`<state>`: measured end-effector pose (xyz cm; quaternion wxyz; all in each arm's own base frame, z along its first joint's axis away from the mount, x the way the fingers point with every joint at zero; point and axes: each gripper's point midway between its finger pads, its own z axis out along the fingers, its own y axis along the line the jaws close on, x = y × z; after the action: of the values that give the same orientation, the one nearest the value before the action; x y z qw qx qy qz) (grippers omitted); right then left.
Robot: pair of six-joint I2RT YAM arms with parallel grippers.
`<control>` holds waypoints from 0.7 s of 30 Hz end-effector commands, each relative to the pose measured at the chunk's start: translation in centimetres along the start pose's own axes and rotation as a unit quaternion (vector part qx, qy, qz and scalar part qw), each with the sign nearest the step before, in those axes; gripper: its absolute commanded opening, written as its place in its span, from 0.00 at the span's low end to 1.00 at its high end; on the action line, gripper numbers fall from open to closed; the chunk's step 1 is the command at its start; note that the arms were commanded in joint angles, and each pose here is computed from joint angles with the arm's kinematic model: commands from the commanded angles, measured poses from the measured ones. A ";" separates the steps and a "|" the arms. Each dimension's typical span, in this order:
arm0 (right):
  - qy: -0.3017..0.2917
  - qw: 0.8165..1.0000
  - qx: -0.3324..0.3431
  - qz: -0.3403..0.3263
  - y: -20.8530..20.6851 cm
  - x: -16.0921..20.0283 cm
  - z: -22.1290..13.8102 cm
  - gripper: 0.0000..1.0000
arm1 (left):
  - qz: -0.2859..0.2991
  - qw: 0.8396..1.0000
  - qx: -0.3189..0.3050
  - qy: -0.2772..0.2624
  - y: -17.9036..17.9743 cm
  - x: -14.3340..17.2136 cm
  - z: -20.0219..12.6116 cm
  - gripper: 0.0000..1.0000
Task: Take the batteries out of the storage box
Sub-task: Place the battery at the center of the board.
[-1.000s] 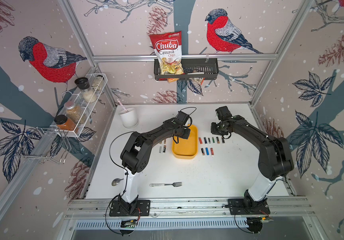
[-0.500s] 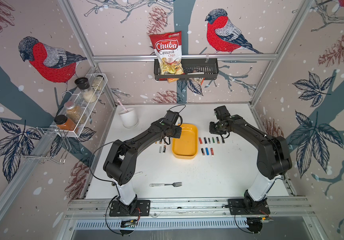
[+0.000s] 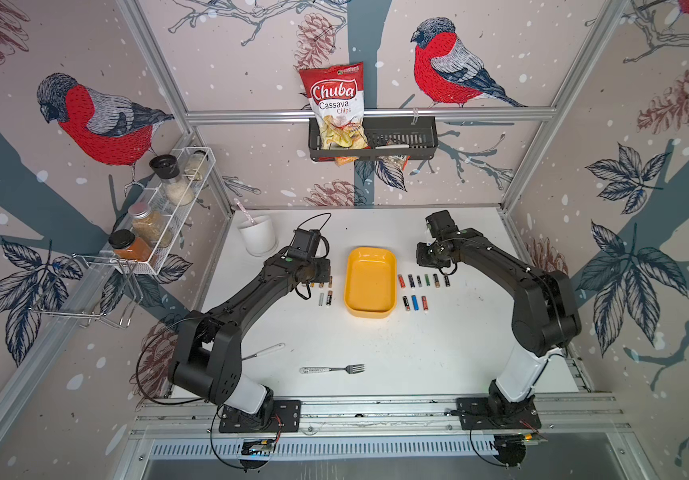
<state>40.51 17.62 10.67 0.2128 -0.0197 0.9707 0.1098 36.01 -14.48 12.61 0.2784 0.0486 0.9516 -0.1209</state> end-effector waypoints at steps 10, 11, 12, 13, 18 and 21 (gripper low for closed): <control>0.002 1.000 0.000 -0.011 0.6 0.0 0.1 0.31 | -0.018 0.999 -0.005 0.033 3.6 5.4 2.3 0.17; 0.003 1.000 0.001 -0.010 0.6 0.1 0.1 0.31 | -0.017 0.999 -0.006 0.037 3.7 5.8 2.6 0.17; 0.002 1.000 0.001 -0.010 0.6 0.0 0.1 0.31 | -0.017 0.999 -0.007 0.040 3.9 6.1 2.9 0.17; 0.003 1.000 0.001 -0.011 0.6 0.1 0.2 0.31 | -0.018 0.999 -0.007 0.043 4.0 6.2 3.2 0.17; 0.004 1.000 0.001 -0.012 0.8 0.0 0.3 0.31 | -0.018 0.998 -0.007 0.057 4.1 6.6 4.2 0.16; 0.003 1.000 0.001 -0.013 0.8 -0.1 0.3 0.31 | -0.020 0.998 -0.008 0.060 4.2 6.7 4.5 0.17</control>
<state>40.62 18.52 10.64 0.2119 -0.0282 0.9705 0.1114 32.46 -11.15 4.05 0.2030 0.0319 0.9727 -0.1080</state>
